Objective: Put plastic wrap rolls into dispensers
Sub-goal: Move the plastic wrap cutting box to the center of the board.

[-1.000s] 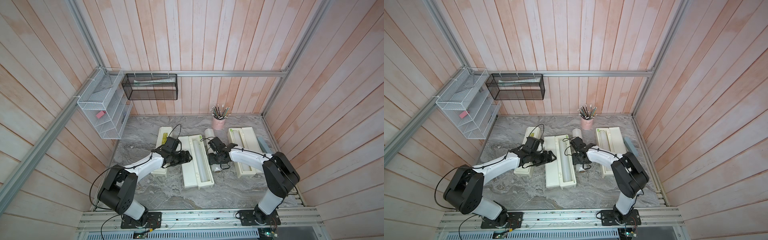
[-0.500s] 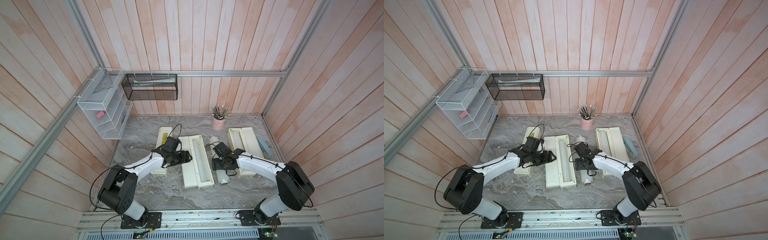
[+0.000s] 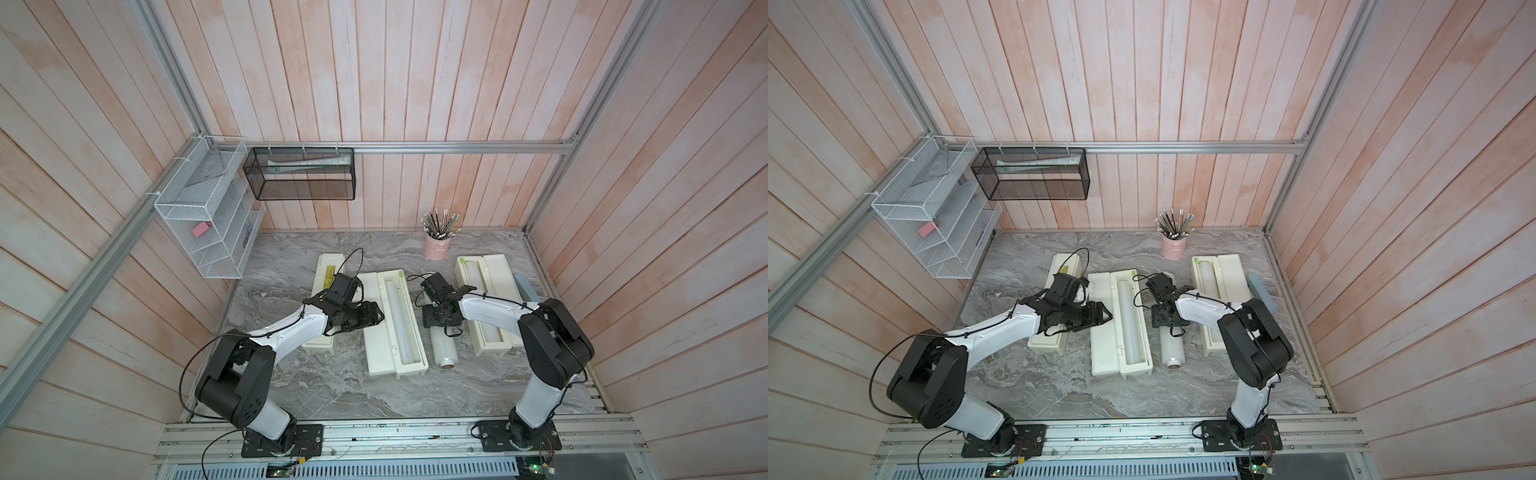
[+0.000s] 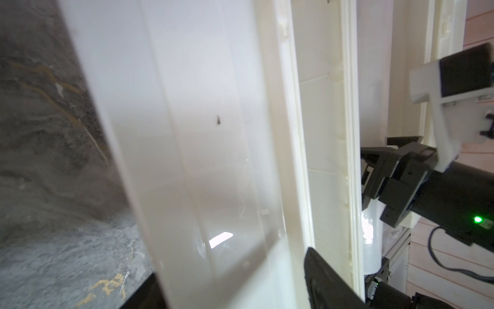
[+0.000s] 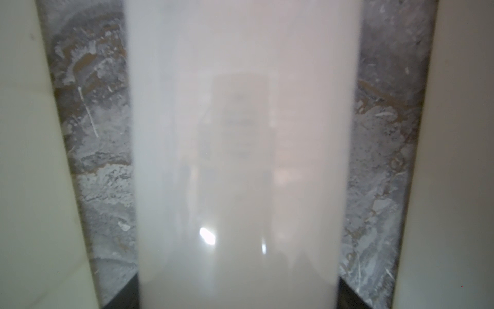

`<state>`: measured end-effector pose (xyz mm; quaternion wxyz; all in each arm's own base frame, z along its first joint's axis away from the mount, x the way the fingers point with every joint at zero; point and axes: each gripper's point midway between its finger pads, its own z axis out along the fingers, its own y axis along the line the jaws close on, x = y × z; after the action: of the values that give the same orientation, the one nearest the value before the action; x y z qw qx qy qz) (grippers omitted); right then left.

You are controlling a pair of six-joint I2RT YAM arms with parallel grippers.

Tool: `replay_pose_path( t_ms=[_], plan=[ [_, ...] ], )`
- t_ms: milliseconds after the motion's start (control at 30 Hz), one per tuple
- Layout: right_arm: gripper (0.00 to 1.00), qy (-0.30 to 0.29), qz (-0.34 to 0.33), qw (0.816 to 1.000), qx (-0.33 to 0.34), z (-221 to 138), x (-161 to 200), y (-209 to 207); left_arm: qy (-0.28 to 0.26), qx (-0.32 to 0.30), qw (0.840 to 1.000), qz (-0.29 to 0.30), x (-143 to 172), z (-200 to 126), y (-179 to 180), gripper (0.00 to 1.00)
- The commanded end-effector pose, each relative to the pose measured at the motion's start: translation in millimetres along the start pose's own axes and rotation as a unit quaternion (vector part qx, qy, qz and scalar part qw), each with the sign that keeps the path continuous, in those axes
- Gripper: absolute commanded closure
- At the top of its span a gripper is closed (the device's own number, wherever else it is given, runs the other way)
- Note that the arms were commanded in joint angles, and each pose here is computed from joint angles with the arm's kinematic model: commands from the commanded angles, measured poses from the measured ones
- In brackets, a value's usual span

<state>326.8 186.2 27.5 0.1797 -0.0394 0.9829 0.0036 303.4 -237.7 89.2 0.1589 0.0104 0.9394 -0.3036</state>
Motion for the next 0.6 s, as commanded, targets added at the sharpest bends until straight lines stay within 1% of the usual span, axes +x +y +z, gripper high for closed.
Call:
replay_pose_path(
  t_ms=[0, 33, 200, 400, 467, 567],
  plan=[
    [0.66, -0.035, 0.002, 0.999, 0.013, -13.5, -24.5, -9.1, 0.007, 0.02, 1.0, 0.006, 2.3, 7.1, -11.3, 0.32],
    [0.71, -0.043, 0.002, 0.999, 0.015, -21.3, -29.6, -11.0, 0.011, 0.024, 1.0, 0.005, 3.3, 9.7, -14.0, 0.34],
    [0.81, -0.085, 0.007, 0.996, 0.004, -66.4, -53.5, -15.8, 0.021, 0.036, 0.999, 0.007, 4.5, 22.1, -31.7, 0.42],
    [0.81, -0.126, 0.015, 0.992, -0.013, -110.1, -67.6, -19.8, 0.03, 0.043, 0.999, -0.004, 3.6, 36.6, -44.9, 0.46],
    [0.81, -0.134, 0.018, 0.991, -0.017, -120.1, -69.6, -22.1, 0.031, 0.051, 0.998, -0.012, 2.0, 41.1, -50.9, 0.51],
    [0.81, -0.147, 0.022, 0.989, -0.021, -133.7, -71.7, -24.8, 0.034, 0.067, 0.997, -0.021, 0.6, 47.5, -62.6, 0.53]
  ],
)
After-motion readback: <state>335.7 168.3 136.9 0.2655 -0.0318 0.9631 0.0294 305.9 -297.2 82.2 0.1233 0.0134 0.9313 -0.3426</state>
